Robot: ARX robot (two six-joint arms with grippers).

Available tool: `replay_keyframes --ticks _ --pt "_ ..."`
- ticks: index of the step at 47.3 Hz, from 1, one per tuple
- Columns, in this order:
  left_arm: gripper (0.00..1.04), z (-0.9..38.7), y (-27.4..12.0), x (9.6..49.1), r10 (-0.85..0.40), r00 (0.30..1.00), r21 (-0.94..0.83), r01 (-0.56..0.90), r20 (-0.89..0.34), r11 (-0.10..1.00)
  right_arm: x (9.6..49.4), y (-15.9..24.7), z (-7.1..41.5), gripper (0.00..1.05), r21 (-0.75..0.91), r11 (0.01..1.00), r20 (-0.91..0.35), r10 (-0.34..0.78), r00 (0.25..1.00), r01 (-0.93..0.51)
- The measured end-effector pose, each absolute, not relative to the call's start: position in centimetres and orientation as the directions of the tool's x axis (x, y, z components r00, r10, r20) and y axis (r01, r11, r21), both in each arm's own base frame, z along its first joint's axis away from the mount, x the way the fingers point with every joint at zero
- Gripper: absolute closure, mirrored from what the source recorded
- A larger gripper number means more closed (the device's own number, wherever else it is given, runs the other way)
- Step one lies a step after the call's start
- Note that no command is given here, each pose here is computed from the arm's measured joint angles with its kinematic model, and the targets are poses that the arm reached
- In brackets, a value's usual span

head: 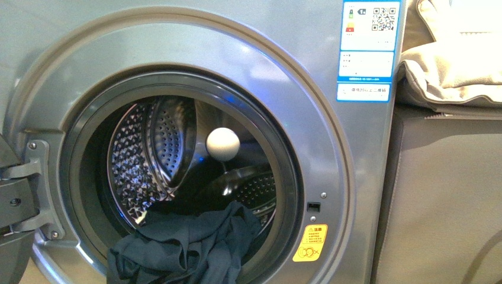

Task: Put clothes into washing machine

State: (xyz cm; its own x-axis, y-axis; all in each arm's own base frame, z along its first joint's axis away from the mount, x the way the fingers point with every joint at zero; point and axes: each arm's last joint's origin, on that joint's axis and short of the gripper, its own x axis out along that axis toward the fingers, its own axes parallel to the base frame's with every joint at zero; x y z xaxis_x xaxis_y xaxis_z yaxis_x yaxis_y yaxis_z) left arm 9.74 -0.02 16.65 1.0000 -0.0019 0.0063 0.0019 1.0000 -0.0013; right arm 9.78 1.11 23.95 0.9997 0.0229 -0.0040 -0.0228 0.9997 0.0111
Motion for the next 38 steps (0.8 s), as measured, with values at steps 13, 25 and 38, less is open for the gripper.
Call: replay_keyframes --ticks 13,25,38 --pt "1.01 16.6 0.0 9.7 -0.002 1.0 -0.001 0.002 0.006 1.0 9.8 0.0 21.1 1.03 0.002 1.0 -0.007 0.003 1.0 -0.003" --pt "1.01 16.6 0.0 9.7 -0.002 1.0 -0.001 0.002 0.006 1.0 9.8 0.0 18.9 1.02 0.002 1.0 -0.008 0.002 1.0 -0.002" --pt "1.01 16.6 0.0 9.7 -0.002 1.0 -0.001 0.002 0.006 1.0 9.8 0.0 17.9 1.02 0.002 1.0 -0.006 0.001 1.0 -0.001"
